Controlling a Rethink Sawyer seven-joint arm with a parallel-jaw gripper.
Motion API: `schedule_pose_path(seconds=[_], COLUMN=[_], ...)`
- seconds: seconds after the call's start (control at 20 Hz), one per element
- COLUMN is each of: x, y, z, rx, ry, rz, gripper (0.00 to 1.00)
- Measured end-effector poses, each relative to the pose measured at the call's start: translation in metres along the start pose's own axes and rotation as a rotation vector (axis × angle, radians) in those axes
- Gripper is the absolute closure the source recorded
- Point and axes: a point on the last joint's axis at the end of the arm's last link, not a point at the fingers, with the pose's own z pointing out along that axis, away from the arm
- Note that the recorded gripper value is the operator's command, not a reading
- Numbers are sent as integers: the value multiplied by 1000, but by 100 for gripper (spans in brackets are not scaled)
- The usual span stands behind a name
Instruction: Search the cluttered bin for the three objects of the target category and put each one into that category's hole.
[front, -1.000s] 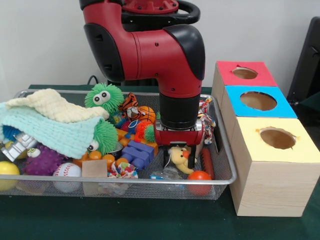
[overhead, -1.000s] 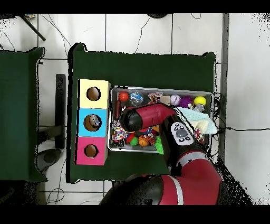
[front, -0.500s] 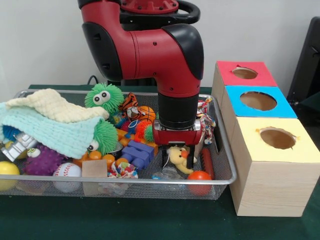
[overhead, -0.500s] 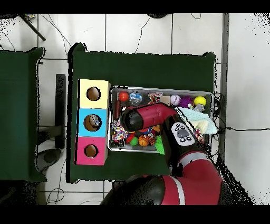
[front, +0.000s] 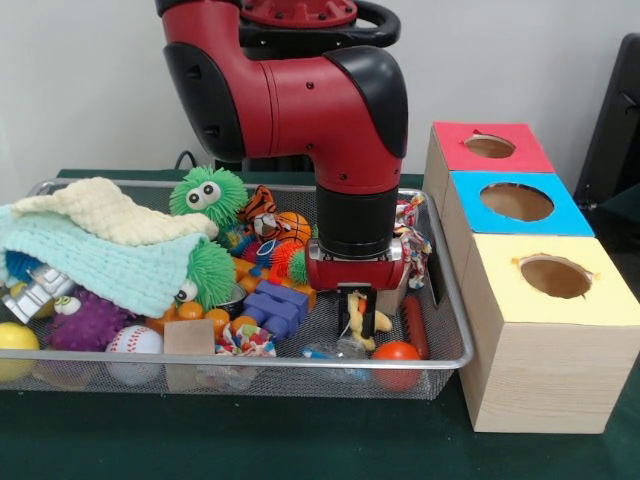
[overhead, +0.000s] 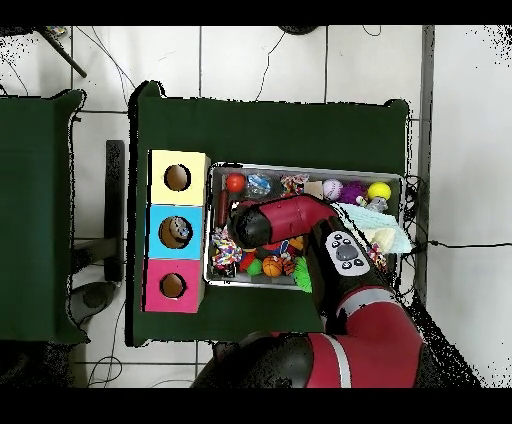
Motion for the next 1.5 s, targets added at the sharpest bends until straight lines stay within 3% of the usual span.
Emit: schedule_pose_path(seconds=[0.55,1.05,1.5], x=[-3,8,10], y=[-7,-43,-52], z=[-8,-56,-83], rx=[3,14,14], ry=[-8,-4,2], rz=[7,56,68], gripper=[100,100,100])
